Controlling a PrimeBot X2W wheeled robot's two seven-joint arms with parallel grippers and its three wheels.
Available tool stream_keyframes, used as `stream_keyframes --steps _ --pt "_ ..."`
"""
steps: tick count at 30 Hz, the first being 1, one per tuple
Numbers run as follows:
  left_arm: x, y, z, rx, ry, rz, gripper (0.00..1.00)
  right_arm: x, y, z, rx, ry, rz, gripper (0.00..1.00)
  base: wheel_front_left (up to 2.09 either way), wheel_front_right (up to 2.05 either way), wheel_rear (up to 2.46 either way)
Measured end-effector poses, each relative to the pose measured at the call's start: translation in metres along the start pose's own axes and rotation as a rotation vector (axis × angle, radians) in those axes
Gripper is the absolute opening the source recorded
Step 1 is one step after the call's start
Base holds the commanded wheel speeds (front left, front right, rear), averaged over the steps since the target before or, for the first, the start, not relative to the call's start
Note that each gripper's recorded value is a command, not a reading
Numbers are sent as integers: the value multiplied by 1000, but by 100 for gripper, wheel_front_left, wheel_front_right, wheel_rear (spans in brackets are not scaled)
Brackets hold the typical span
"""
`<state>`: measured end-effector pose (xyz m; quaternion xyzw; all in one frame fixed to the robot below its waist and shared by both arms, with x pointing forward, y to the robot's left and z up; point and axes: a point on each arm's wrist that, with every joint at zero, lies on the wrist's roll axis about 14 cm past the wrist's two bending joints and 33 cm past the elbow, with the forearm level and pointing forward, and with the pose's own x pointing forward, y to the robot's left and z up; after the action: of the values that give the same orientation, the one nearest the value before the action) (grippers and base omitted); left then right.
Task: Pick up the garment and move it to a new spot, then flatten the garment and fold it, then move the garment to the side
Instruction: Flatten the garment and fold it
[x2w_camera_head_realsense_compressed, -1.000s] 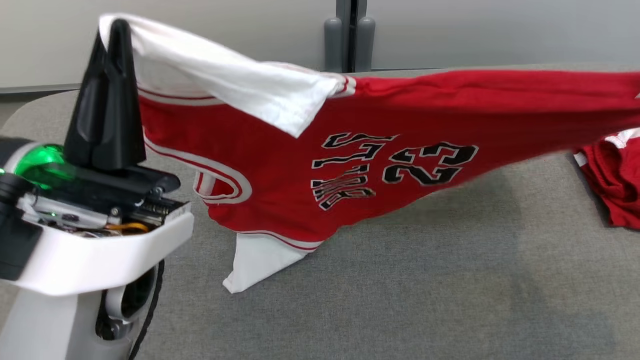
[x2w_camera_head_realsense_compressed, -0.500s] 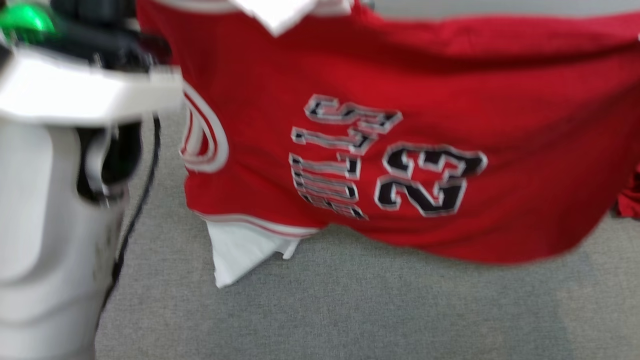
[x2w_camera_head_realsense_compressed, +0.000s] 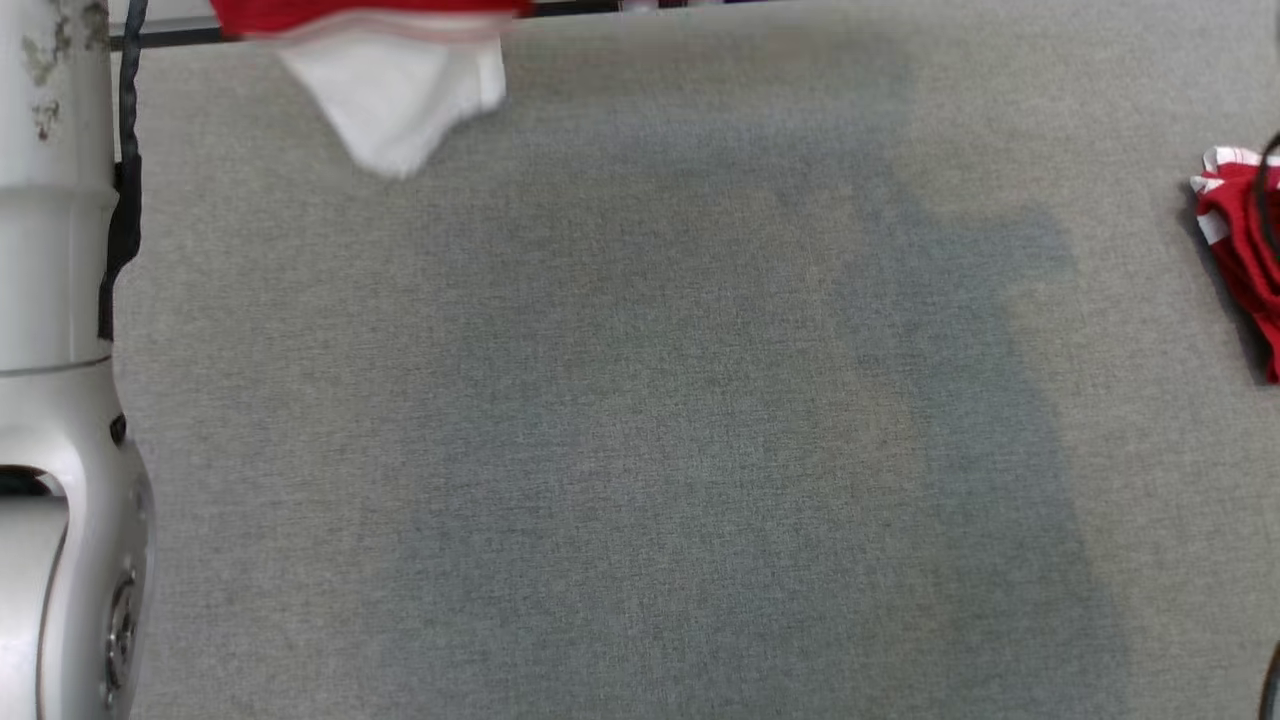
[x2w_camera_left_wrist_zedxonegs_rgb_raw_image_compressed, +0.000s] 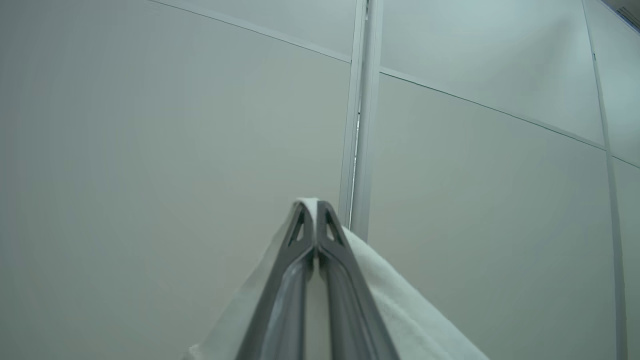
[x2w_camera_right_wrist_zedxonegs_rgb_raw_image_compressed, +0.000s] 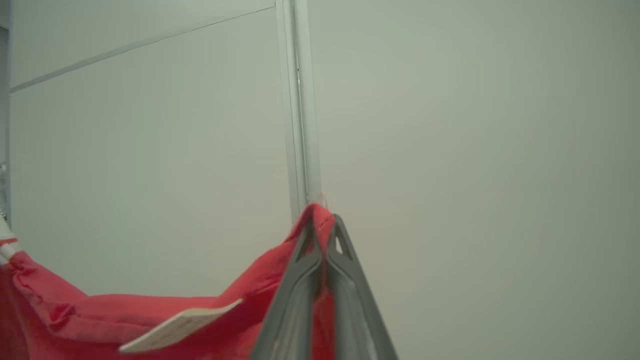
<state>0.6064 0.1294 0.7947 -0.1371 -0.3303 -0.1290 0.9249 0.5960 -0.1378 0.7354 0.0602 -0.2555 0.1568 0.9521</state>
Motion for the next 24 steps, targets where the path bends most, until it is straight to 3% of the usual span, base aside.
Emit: stream_keyframes --steps 5,9,12,16,17,24 --pt "-18 24 -70 -24 169 70 0 2 4 -71 1 167 9 0 0 0 0" --pt "-88 48 -166 -51 450 163 0 -30 -4 -154 26 384 -33 0 0 0 0" --pt "-154 63 -220 -52 649 227 0 -67 -1 -212 76 530 -67 0 0 0 0" --pt "-228 75 -259 -75 815 305 0 -128 10 -269 156 690 -107 0 0 0 0" --pt "-261 76 -266 -92 865 343 0 -162 16 -285 198 757 -134 0 0 0 0" --pt "-331 87 -242 -115 861 454 0 -227 26 -273 299 765 -197 0 0 0 0"
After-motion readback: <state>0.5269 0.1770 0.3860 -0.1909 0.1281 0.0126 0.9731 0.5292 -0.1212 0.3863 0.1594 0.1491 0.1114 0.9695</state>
